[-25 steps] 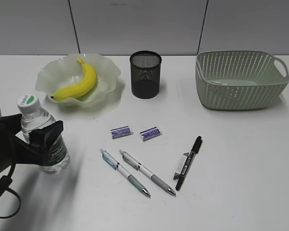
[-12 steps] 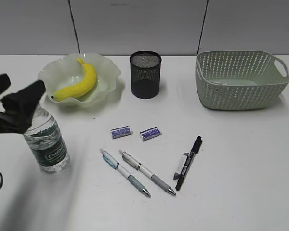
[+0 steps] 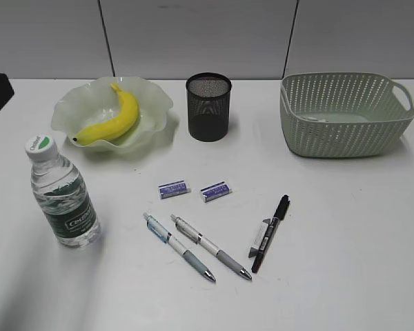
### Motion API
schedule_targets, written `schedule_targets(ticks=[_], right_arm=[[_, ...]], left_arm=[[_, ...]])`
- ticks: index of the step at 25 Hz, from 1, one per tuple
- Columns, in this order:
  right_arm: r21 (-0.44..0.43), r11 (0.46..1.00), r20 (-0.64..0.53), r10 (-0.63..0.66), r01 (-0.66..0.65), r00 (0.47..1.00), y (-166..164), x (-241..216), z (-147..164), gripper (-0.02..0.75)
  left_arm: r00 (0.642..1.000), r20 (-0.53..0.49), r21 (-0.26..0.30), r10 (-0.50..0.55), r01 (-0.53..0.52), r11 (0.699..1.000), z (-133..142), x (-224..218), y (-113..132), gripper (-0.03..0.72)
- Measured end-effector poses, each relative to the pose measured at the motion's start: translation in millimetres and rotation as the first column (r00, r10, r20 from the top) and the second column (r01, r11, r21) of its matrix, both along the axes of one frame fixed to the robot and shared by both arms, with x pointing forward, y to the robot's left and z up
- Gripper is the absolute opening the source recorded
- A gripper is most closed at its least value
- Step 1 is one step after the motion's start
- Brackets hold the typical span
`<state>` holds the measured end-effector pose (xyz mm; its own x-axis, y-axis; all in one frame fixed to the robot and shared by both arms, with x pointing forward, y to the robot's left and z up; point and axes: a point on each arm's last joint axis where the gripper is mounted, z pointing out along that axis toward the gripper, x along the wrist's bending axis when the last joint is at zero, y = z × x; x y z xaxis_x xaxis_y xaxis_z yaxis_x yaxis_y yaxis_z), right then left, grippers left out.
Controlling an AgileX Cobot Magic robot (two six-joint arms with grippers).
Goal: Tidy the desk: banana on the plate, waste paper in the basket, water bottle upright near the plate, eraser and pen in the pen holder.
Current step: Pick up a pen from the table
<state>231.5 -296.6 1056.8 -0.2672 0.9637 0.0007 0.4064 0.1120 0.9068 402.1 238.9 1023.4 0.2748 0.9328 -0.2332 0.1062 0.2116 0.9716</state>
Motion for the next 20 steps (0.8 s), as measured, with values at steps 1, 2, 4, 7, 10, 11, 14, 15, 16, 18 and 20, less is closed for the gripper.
schedule_targets(ticks=[1, 2, 4, 7, 10, 11, 14, 15, 16, 18, 20], right_arm=[[0.000, 1.000, 0.000, 0.000, 0.000, 1.000, 0, 0, 0, 0.502], [0.000, 1.000, 0.000, 0.000, 0.000, 1.000, 0, 0, 0, 0.502], [0.000, 1.000, 0.000, 0.000, 0.000, 1.000, 0, 0, 0, 0.502], [0.000, 1.000, 0.000, 0.000, 0.000, 1.000, 0, 0, 0, 0.502], [0.000, 1.000, 0.000, 0.000, 0.000, 1.000, 0, 0, 0, 0.502], [0.000, 1.000, 0.000, 0.000, 0.000, 1.000, 0, 0, 0, 0.502], [0.000, 1.000, 0.000, 0.000, 0.000, 1.000, 0, 0, 0, 0.502], [0.000, 1.000, 0.000, 0.001, -0.001, 1.000, 0, 0, 0, 0.502], [0.000, 1.000, 0.000, 0.001, -0.001, 1.000, 0, 0, 0, 0.502], [0.001, 1.000, 0.000, 0.001, -0.001, 1.000, 0, 0, 0, 0.502], [0.001, 1.000, 0.000, 0.001, -0.001, 1.000, 0, 0, 0, 0.502]], left_arm=[[0.998, -0.054, 0.038, -0.035, 0.037, 0.999, 6, -3, -2, 0.592], [0.994, -0.088, 0.075, -0.069, 0.076, 0.994, 16, -7, -3, 0.591], [0.985, -0.121, 0.159, -0.123, 0.142, 0.977, 39, -17, -3, 0.590], [0.963, -0.236, 0.343, -0.128, 0.206, 0.917, 60, -29, 5, 0.587], [0.911, -0.410, 0.459, -0.045, 0.248, 0.853, 64, -47, 22, 0.588], [0.896, -0.444, 0.477, -0.016, 0.252, 0.842, 66, -53, 27, 0.588], [0.825, -0.564, 0.493, 0.039, 0.299, 0.817, 62, -74, 37, 0.582], [0.803, -0.595, 0.490, 0.047, 0.315, 0.813, 60, -81, 40, 0.573], [0.785, -0.617, 0.481, 0.049, 0.328, 0.813, 59, -87, 41, 0.560], [0.767, -0.640, 0.462, 0.040, 0.344, 0.818, 54, -99, 44, 0.529], [0.767, -0.641, 0.445, 0.025, 0.345, 0.826, 49, -111, 46, 0.494]])
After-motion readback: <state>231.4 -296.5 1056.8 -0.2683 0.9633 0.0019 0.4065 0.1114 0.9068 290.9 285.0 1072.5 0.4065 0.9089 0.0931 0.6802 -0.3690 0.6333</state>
